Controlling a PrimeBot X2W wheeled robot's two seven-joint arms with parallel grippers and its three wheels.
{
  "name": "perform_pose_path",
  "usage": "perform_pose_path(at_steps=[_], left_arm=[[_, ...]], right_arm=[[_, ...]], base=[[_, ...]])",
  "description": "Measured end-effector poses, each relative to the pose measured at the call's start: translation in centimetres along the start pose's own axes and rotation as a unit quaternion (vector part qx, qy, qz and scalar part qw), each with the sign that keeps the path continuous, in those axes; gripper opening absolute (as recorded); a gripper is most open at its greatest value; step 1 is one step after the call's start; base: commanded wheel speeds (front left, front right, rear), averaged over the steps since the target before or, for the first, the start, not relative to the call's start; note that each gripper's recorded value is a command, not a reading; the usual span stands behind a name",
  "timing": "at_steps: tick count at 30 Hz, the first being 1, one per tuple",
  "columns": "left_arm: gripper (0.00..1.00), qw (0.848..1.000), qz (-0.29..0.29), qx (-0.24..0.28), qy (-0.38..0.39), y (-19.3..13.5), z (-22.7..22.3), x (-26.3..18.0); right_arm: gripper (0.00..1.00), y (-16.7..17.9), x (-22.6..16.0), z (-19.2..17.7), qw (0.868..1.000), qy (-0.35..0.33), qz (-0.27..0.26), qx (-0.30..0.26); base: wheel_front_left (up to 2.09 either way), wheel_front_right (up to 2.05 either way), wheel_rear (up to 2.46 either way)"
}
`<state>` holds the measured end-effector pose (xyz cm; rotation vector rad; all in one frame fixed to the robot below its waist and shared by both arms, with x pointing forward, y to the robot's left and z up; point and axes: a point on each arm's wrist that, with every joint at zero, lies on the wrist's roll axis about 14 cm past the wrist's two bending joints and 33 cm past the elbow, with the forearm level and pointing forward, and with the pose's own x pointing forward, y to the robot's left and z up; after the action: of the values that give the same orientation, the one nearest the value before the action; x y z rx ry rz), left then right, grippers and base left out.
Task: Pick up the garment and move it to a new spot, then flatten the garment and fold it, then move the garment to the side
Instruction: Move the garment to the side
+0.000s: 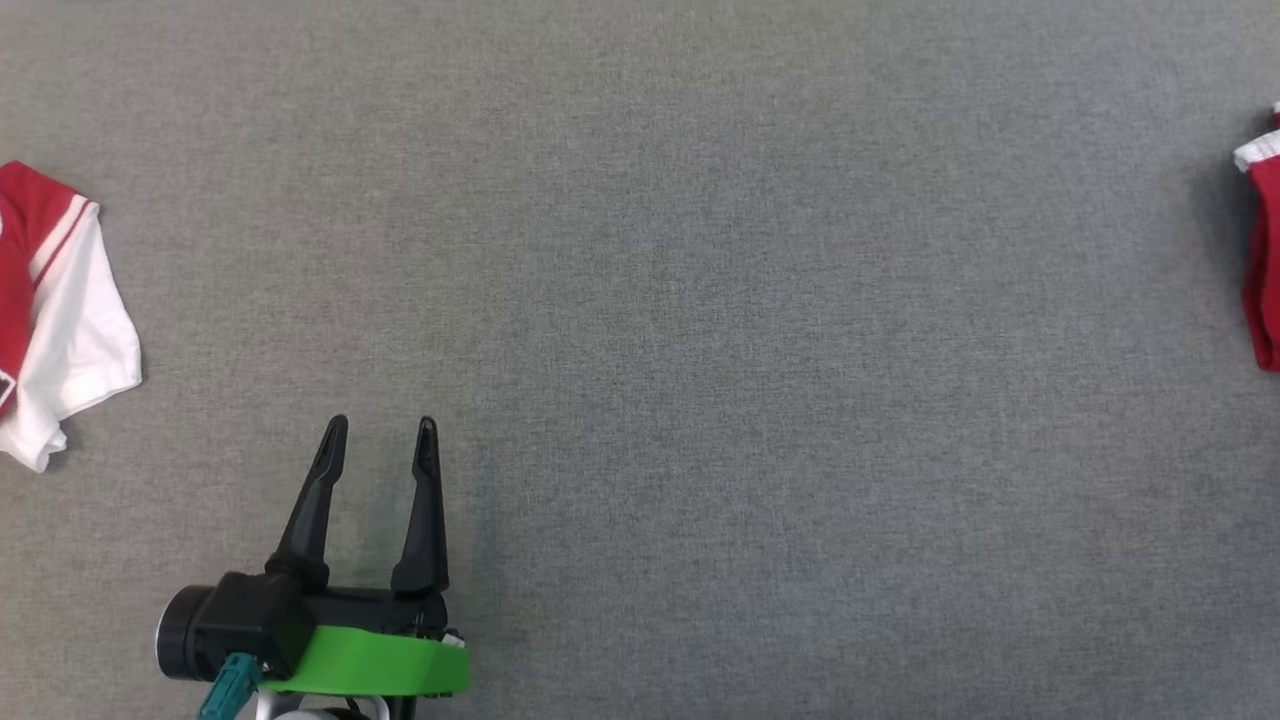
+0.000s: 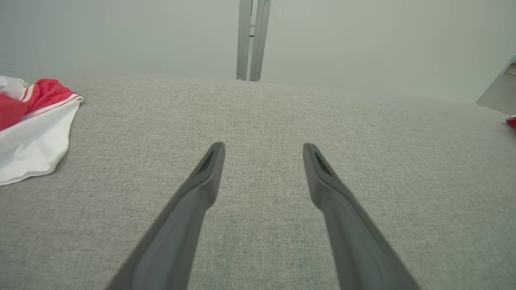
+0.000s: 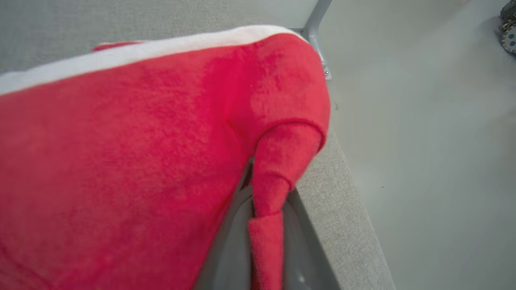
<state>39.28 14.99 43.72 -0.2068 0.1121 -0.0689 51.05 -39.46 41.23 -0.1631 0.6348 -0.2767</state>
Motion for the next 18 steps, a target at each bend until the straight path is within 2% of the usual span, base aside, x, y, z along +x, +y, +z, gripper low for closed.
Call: perform_pose_path(at_steps=[2,3,4,5,8,12,16,18], left_arm=[[1.0,1.0,-0.005,-0.001,0.01,-0.3,-0.7,0.4],[1.0,1.0,-0.005,-0.002,0.014,-0.3,-1.1,0.5],[1.0,1.0,-0.004,-0.002,0.018,-0.2,-1.4,0.6],[1.0,1.0,-0.003,-0.002,0.021,-0.1,-1.6,0.7],[1.0,1.0,0.003,-0.001,0.029,0.2,-2.2,1.0],[1.0,1.0,0.004,0.0,0.027,0.2,-2.3,1.4],[1.0,1.0,0.005,-0.004,0.01,0.2,-1.1,1.5],[1.0,1.0,0.009,-0.003,-0.007,0.5,0.1,1.7]], right_arm=[[0.0,-0.5,0.7,-0.4,1.0,0.004,-0.012,-0.01],[0.09,-0.9,1.0,0.0,1.0,-0.005,-0.019,-0.017],[0.79,-1.2,1.3,0.7,0.999,-0.02,-0.026,-0.03],[1.0,-1.6,1.4,1.1,0.998,-0.032,-0.032,-0.038],[1.0,-3.1,1.4,2.6,0.994,-0.075,-0.056,-0.063],[1.0,-3.3,1.0,2.0,0.993,-0.078,-0.066,-0.062],[1.0,-3.6,-1.1,5.4,0.982,-0.169,-0.072,-0.054],[1.0,-2.6,-2.2,6.5,0.976,-0.207,-0.061,-0.039]], base=[[0.0,0.0,0.0],[0.0,0.0,0.0],[0.0,0.0,0.0],[0.0,0.0,0.0],[0.0,0.0,0.0],[0.0,0.0,0.0],[0.0,0.0,0.0],[0.0,0.0,0.0]])
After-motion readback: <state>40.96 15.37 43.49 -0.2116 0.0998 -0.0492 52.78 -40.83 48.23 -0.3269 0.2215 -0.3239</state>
